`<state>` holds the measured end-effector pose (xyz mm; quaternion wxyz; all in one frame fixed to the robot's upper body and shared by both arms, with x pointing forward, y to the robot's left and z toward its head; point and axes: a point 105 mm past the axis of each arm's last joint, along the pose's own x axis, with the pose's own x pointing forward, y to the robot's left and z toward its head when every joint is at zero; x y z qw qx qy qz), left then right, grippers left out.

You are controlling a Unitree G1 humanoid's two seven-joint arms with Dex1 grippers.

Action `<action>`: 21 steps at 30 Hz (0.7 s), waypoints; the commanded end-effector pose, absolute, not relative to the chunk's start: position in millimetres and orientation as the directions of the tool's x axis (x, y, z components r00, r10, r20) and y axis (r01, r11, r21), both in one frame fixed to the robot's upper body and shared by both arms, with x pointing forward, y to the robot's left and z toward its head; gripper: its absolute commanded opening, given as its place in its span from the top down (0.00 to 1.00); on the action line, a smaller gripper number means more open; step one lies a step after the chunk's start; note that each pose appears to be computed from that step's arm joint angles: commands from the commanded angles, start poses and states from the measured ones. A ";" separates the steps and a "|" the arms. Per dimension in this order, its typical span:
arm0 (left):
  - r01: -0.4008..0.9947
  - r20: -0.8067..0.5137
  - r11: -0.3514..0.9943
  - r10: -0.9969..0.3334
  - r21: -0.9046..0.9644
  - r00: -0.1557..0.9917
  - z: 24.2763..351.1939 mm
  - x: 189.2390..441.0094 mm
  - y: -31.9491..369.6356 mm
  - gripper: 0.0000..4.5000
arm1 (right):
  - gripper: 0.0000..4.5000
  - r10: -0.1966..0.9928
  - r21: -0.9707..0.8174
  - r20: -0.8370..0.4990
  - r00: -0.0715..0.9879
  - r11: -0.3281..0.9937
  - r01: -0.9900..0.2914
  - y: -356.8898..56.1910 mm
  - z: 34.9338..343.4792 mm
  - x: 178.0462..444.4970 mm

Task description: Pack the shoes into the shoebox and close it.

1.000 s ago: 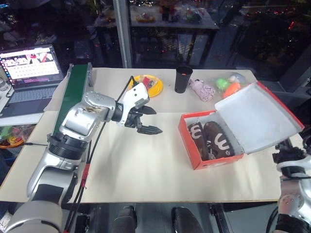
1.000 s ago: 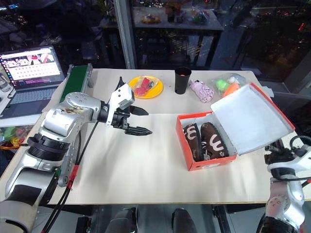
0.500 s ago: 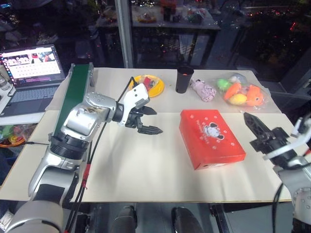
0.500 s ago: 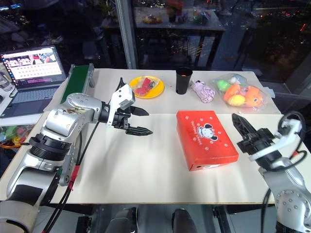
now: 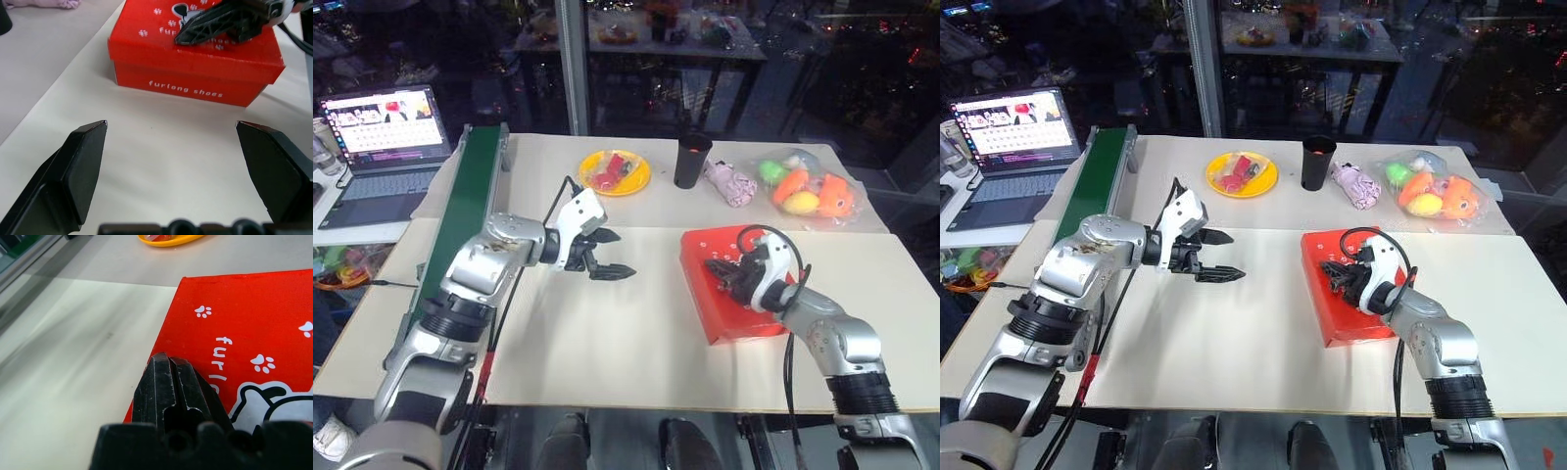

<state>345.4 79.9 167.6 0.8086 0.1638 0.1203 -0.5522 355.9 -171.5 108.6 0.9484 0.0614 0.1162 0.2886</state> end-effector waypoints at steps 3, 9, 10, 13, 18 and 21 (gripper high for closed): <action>0.888 -0.296 0.372 -0.846 0.270 0.444 168.5 346.4 77.2 0.00 | 1.00 0.506 0.049 -0.330 0.797 0.852 -0.521 -181.5 76.5 348.0; 0.888 -0.244 0.388 -0.862 0.247 0.444 153.3 341.3 73.9 0.00 | 0.67 0.508 -0.012 -0.146 0.849 0.857 -0.515 -192.4 148.1 332.2; 0.897 -0.239 0.375 -0.872 0.234 0.427 150.9 335.9 72.3 0.00 | 0.60 0.499 -0.020 -0.110 0.859 0.863 -0.504 -197.3 161.2 325.2; 0.916 -0.225 0.349 -0.894 0.197 0.388 144.3 321.7 68.7 0.00 | 0.38 0.436 -0.077 -0.065 0.897 0.894 -0.441 -216.7 186.2 302.1; 0.903 -0.204 0.404 -0.881 0.145 0.427 130.8 310.9 73.2 0.00 | 0.01 0.251 -0.118 -0.093 0.963 0.958 -0.261 -258.8 176.5 263.6; 0.882 -0.175 0.453 -0.865 0.131 0.470 125.3 311.0 76.1 0.00 | 0.01 0.170 -0.111 -0.128 0.977 0.976 -0.185 -276.2 160.5 246.5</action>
